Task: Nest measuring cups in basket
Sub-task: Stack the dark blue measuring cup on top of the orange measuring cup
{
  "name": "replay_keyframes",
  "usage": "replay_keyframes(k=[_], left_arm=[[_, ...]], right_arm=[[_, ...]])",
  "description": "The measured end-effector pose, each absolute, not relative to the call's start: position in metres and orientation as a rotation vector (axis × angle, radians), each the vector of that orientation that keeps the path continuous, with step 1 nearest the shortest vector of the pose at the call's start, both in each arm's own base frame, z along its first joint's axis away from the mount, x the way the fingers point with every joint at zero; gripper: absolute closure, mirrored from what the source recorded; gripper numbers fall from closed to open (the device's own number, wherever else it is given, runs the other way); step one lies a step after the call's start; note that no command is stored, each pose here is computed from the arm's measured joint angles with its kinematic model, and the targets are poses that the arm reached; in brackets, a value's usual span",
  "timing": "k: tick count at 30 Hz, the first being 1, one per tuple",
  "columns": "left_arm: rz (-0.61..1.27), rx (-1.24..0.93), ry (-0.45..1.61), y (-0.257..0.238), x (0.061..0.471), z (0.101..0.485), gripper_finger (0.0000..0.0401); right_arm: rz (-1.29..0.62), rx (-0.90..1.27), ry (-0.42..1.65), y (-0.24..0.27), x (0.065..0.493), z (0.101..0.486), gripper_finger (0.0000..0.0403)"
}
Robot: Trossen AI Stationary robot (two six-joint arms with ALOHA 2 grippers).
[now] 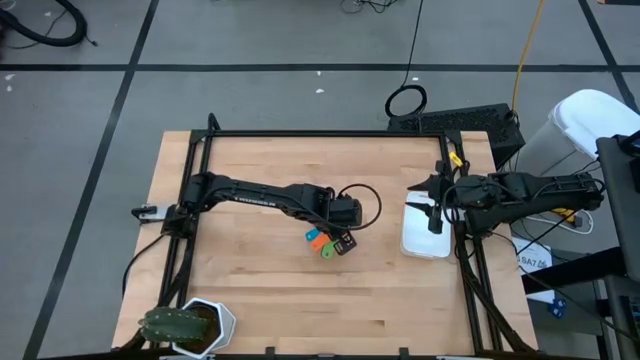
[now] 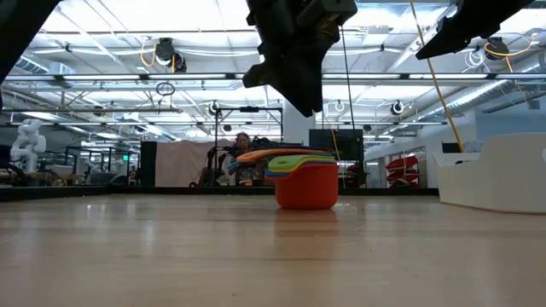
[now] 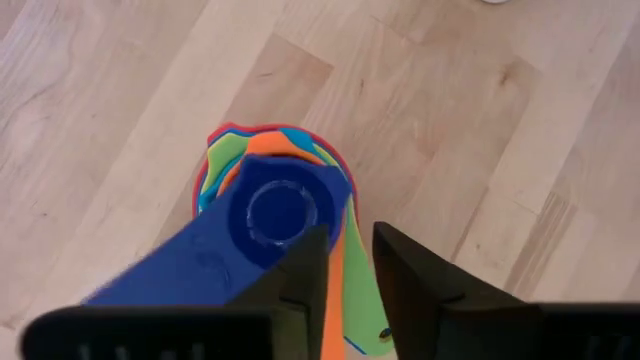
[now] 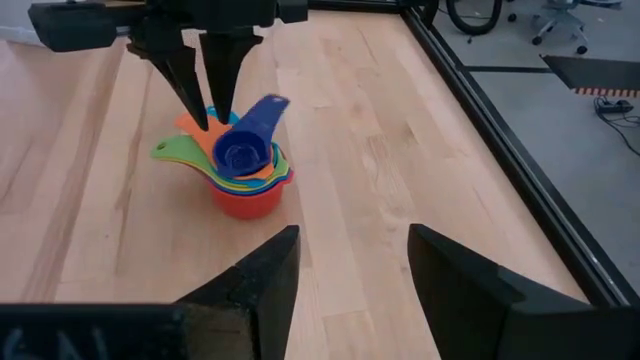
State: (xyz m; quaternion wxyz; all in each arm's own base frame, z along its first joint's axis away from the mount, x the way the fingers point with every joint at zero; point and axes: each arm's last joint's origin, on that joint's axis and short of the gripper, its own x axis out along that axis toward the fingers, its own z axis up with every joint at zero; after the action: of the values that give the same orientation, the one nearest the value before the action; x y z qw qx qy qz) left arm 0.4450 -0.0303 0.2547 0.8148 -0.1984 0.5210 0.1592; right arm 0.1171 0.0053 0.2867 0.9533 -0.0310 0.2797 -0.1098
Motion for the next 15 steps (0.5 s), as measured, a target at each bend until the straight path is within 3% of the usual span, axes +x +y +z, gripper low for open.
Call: replay_keyframes(k=[9, 15], left_arm=[[0.33, -0.415, 1.114, -0.03, 0.445, 0.255, 0.0277], [0.306, -0.226, 1.152, -0.017, 0.442, 0.254, 0.0277]], right_arm=[[-0.223, -0.062, 0.568, 0.005, 0.117, 0.287, 0.0225], [-0.215, -0.046, 0.568, 0.006, 0.117, 0.287, 0.0225]])
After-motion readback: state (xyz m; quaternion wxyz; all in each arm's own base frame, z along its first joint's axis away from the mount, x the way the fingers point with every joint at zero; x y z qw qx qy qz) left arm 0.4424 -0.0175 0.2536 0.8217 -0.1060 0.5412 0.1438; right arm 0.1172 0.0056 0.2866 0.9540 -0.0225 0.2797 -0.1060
